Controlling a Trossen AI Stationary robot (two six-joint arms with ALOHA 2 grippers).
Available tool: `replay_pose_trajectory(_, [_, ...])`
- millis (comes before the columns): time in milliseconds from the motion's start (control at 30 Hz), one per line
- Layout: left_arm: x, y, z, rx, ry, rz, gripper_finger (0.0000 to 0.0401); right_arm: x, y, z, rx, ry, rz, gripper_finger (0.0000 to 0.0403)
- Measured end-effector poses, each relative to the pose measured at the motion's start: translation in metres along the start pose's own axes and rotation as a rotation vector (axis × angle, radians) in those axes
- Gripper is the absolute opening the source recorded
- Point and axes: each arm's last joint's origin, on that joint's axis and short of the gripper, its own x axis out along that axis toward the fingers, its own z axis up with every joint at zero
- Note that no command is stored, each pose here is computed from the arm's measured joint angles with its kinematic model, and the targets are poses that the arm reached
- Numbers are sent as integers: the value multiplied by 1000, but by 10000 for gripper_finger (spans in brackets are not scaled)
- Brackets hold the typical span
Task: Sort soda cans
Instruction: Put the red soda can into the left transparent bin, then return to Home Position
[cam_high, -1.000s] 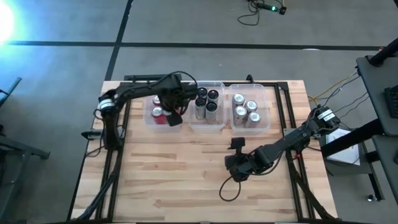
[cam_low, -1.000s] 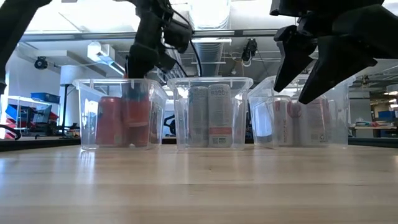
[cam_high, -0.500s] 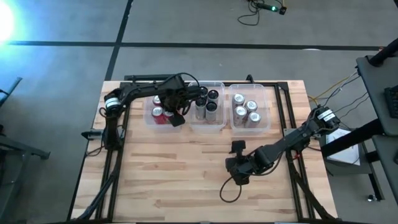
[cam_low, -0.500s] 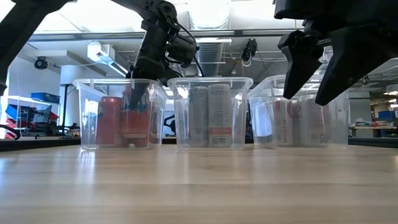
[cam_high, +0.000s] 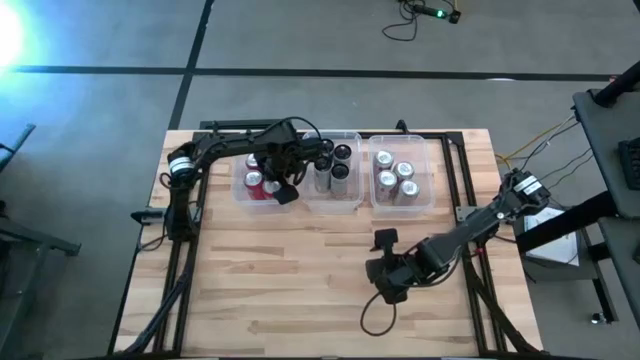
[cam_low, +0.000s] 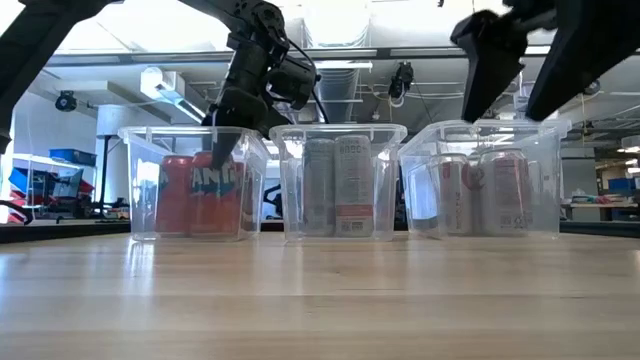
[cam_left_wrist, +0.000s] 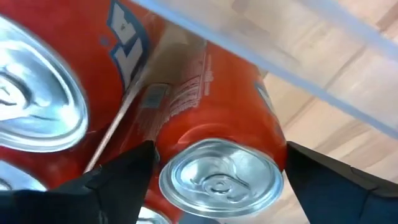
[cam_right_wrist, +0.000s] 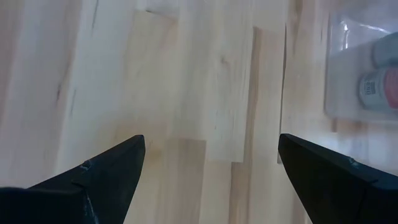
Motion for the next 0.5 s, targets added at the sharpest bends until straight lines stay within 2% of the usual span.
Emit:
replay_pose_trajectory(233, [-7, 1, -5, -9, 30, -5, 361, -26, 5, 4, -49, 3, -18, 364])
replay_pose_trajectory(367, [-40, 3, -17, -7, -97, -22, 363, -39, 3, 7, -75, -72, -108, 364])
replay_pose_trajectory(500, [-80, 6, -36, 26, -257, -39, 363, -31, -7, 14, -110, -155, -173, 364])
